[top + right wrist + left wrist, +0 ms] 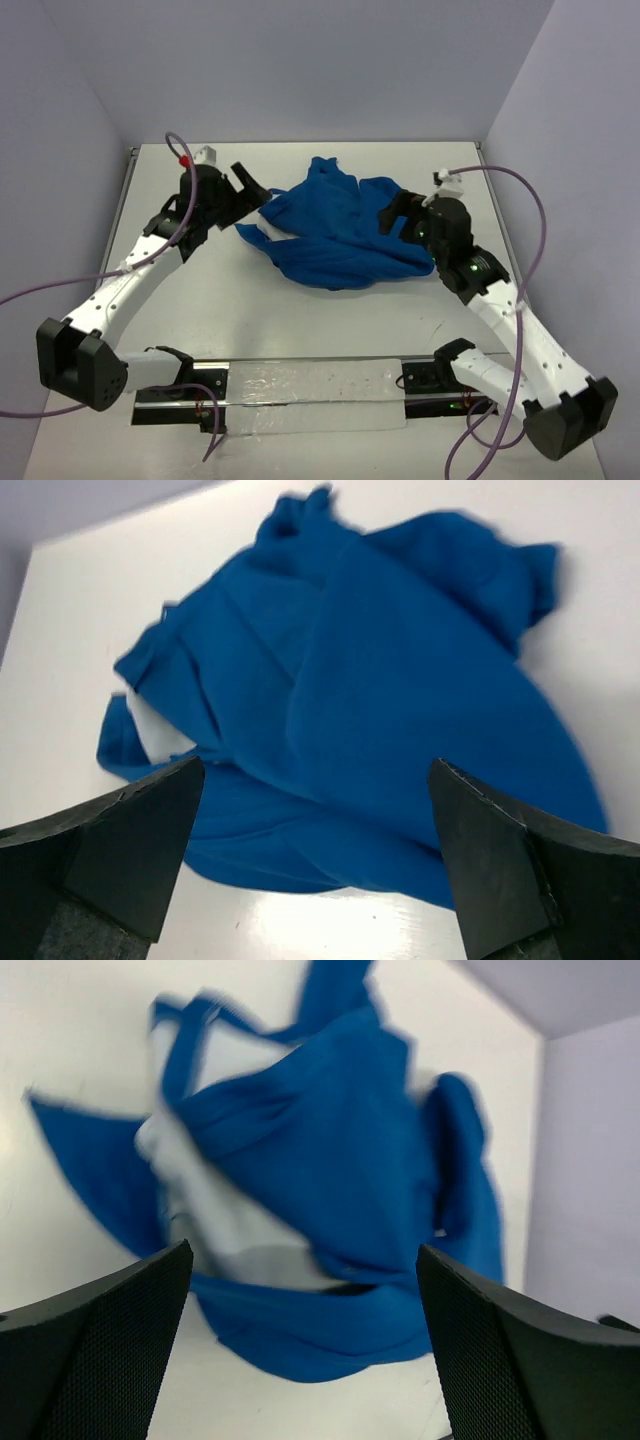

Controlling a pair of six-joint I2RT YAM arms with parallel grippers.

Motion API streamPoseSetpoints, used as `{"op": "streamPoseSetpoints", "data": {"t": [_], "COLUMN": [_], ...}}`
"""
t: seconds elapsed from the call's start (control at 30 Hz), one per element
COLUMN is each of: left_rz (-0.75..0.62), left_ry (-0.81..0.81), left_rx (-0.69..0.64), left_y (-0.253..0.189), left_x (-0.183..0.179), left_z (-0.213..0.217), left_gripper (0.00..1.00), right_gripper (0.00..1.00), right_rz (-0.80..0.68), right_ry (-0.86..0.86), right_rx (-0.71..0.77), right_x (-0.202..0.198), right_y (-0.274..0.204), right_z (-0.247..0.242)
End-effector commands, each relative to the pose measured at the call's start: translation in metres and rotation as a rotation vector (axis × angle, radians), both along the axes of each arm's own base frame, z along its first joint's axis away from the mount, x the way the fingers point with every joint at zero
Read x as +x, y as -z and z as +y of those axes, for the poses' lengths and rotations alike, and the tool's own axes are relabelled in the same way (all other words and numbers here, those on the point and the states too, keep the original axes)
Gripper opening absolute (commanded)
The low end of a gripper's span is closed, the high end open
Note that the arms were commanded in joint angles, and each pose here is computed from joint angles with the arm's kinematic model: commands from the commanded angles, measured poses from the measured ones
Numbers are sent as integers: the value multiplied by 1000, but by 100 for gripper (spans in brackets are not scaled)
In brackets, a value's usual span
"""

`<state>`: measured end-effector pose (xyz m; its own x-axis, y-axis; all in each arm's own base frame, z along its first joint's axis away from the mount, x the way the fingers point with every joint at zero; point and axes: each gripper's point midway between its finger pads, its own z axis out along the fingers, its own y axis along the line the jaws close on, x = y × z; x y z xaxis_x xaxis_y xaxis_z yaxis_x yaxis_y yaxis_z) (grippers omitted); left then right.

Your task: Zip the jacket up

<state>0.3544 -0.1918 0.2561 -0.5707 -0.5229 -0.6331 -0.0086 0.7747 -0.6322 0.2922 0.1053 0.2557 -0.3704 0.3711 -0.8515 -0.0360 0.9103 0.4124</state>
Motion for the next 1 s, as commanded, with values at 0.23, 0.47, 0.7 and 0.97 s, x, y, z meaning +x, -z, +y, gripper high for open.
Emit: {"op": "streamPoseSetpoints", "data": {"t": [0.23,0.47,0.7,0.97], "left_rz": [345,418,467,465], "left_ry": [-237,-261,-222,-180], "left_rx": [26,-16,-47,-40], "left_y": [122,160,188,191], "left_x": [-8,-3,1,4], "left_z": [46,49,37,32], "left_gripper": [99,99,99,99], "right_gripper": [100,100,100,100], "right_rz": [173,251,293,321], "right_ry": [-28,52,94,72], "right_rx": [-111,-168,-198,-189], "right_x": [60,78,91,94], "right_y": [34,68,98,113], "right_z": [47,49,50,58]}}
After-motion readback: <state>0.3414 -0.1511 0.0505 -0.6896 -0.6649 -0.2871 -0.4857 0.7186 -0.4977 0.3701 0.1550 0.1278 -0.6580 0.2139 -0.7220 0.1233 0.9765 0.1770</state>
